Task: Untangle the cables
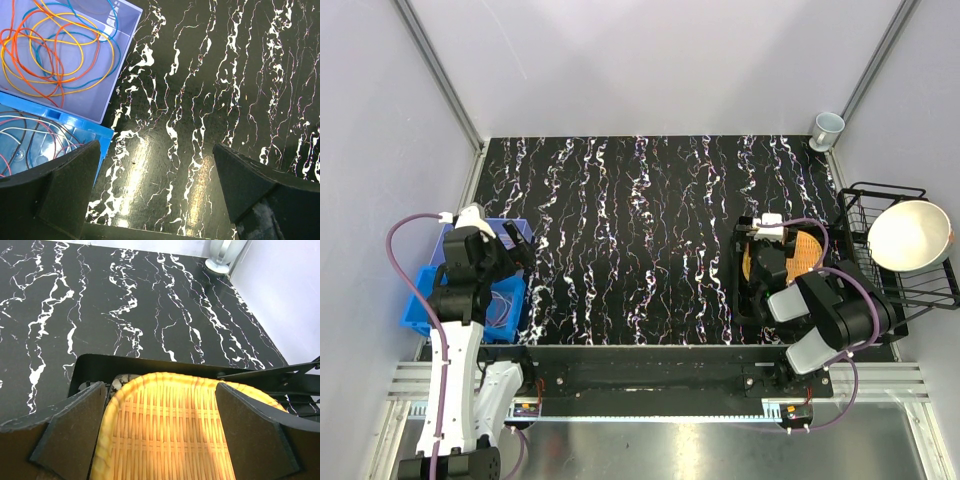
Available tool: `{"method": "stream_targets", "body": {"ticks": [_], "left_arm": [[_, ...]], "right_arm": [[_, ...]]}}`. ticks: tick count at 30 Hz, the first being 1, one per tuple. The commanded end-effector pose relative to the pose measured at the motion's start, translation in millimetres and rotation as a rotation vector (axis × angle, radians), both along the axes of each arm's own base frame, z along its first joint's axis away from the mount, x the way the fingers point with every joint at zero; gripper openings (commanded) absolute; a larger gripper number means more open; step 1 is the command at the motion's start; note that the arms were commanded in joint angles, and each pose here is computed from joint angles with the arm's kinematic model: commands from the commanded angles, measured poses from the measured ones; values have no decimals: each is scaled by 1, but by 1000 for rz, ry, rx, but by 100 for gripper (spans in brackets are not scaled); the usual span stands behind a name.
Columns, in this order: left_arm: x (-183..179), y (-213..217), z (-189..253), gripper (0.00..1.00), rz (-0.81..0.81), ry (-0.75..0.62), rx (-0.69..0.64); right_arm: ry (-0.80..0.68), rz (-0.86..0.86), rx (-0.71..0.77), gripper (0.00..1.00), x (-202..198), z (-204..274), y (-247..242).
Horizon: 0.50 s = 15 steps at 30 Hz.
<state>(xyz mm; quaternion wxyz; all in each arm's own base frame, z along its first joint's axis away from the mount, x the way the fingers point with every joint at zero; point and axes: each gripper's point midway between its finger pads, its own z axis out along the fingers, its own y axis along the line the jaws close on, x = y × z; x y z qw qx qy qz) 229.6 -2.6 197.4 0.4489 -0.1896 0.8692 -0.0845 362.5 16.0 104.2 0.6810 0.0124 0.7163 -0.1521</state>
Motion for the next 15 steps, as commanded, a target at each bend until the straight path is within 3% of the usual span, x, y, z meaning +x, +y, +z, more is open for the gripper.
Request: {"method": "stream_targets", "body": {"ticks": [1,8,10,11,15], "left_arm": [[7,4,18,99,11,-60,22],[9,0,16,99,-8,-46,9],[9,-1,15,99,-13,-43,6],[9,0,14,99,-13,-40,8],[10,-1,13,99,-14,-31,6]], "right_arm": [[-130,-28,57,97,9,29,-9],[-84,23,232,100,18,10,-39],[-97,39,238,100,24,14,-38],[-7,24,241,100,23,-4,-42],[36,67,253,100,41,0,-46]]}}
